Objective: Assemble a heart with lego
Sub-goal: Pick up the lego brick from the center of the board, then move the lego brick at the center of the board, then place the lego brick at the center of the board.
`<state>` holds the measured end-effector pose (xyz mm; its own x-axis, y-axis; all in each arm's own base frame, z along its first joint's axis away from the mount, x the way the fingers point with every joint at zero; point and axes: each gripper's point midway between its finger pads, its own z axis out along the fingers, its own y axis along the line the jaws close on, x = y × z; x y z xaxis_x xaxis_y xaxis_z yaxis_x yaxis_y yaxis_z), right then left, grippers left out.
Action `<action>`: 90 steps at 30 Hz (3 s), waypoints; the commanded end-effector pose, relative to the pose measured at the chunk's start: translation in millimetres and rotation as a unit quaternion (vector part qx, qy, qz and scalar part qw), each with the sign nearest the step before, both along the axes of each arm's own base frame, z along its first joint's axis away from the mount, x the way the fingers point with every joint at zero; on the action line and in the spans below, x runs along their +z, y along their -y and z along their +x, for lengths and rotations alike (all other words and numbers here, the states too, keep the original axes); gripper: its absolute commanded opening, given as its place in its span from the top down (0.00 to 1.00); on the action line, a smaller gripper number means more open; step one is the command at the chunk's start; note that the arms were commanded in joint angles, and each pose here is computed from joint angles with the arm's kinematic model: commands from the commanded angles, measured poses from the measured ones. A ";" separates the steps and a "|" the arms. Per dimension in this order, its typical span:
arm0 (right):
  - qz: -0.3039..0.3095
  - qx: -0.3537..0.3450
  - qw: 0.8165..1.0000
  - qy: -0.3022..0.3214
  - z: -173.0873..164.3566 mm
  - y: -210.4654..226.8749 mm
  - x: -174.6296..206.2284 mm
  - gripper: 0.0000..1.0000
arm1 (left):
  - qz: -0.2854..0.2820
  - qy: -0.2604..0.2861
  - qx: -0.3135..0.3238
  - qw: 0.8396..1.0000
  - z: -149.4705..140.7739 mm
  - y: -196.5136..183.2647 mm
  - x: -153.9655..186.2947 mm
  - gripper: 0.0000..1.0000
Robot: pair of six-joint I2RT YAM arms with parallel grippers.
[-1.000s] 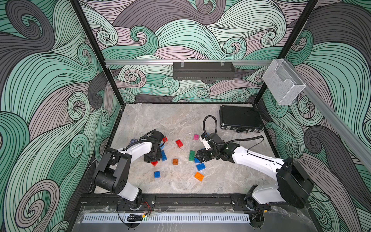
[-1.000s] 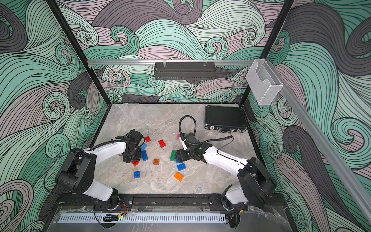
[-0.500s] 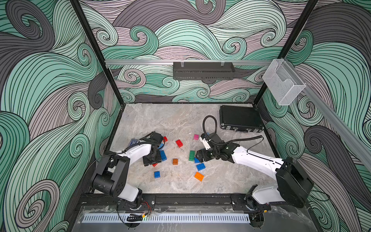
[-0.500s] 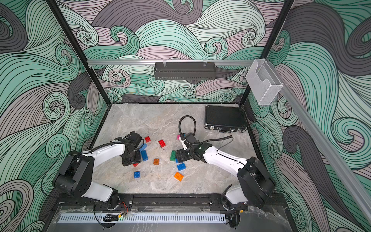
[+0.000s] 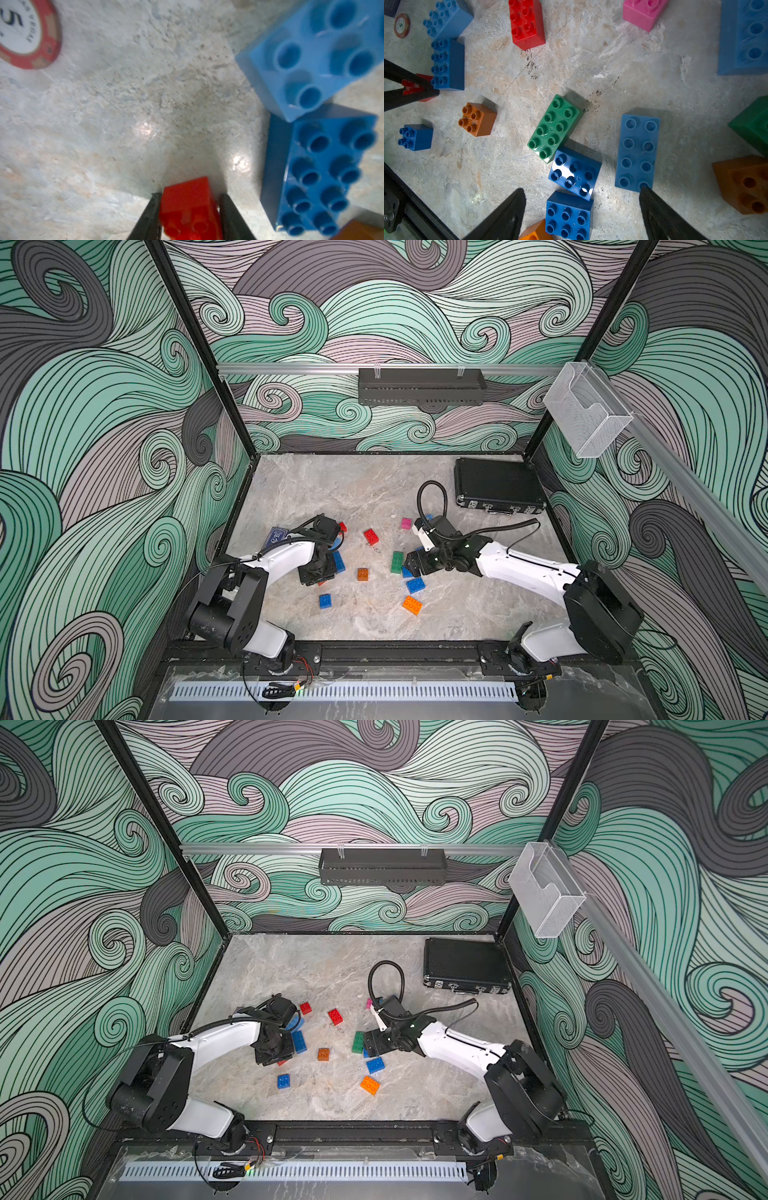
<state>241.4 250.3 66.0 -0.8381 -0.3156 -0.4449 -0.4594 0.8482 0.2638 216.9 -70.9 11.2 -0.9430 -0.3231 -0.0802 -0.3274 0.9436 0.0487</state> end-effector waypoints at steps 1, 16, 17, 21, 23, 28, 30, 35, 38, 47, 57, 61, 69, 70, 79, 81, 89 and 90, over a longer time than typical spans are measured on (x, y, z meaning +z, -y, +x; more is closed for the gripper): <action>-0.013 0.004 1.000 0.001 -1.7 2.4 -6.5 0.13 | 0.024 -0.052 -0.024 0.998 -16.8 -4.9 -13.7 0.86; -0.019 0.004 1.000 0.008 -0.6 5.4 -1.7 0.12 | -0.009 0.018 -0.086 0.996 2.0 13.6 42.7 0.93; -0.020 0.002 1.000 0.011 -0.1 6.2 -0.8 0.12 | -0.016 0.029 -0.086 0.996 3.6 16.5 49.9 0.93; -0.023 -0.003 1.000 0.021 1.4 10.2 5.4 0.12 | -0.071 0.050 -0.099 0.991 3.5 38.0 69.3 0.93; -0.025 -0.005 0.999 0.028 2.8 12.8 9.5 0.12 | -0.097 0.054 -0.110 0.988 1.8 53.4 74.2 0.92; -0.037 -0.013 0.999 0.032 -1.0 27.1 17.8 0.11 | -0.110 0.047 -0.173 0.978 -2.7 91.9 73.8 0.92; -0.040 -0.017 0.998 0.034 -2.7 33.5 20.5 0.11 | -0.109 0.040 -0.202 0.973 -3.6 105.1 72.2 0.92; -0.045 -0.040 0.998 0.036 -6.5 54.7 24.9 0.10 | -0.081 0.011 -0.260 0.962 -7.5 133.5 61.5 0.92; -0.043 -0.050 0.997 0.037 -9.4 63.5 26.3 0.10 | -0.064 -0.006 -0.285 0.957 -11.9 147.2 49.1 0.92; -0.051 -0.058 0.996 0.038 -13.8 75.0 28.4 0.10 | -0.006 -0.046 -0.285 0.957 -26.8 156.8 15.4 0.93; -0.054 -0.055 0.996 0.039 -11.7 74.2 28.2 0.10 | 0.057 -0.039 -0.280 0.957 14.4 127.8 -1.3 0.93; -0.057 -0.055 0.996 0.041 -9.7 74.8 28.6 0.10 | 0.054 -0.035 -0.273 0.960 34.0 123.5 -3.3 0.93; -0.056 -0.055 0.996 0.038 -11.8 75.1 28.9 0.10 | 0.028 -0.045 -0.267 0.962 20.6 127.0 15.8 0.93; -0.056 -0.054 0.996 0.037 -12.0 75.1 28.7 0.10 | 0.023 -0.045 -0.265 0.963 15.4 127.7 18.6 0.93; -0.051 -0.046 0.997 0.030 -12.1 68.8 29.5 0.10 | -0.001 -0.051 -0.255 0.966 -4.7 133.2 13.2 0.92; -0.051 -0.044 0.997 0.030 -13.0 68.2 30.3 0.10 | -0.006 -0.051 -0.259 0.965 -6.6 137.2 13.1 0.91; -0.057 -0.040 0.997 0.029 -12.5 62.7 29.5 0.11 | -0.014 -0.059 -0.264 0.963 -12.0 139.2 15.8 0.68; -0.059 -0.039 0.997 0.030 -12.0 61.4 29.8 0.11 | -0.014 -0.052 -0.264 0.963 -10.0 138.8 20.4 0.62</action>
<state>227.0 183.9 90.4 -0.8405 -0.2919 -0.4564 -0.3937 0.9079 0.1443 210.3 -209.0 22.2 -0.9790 0.2025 0.0226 0.2031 0.9787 0.0285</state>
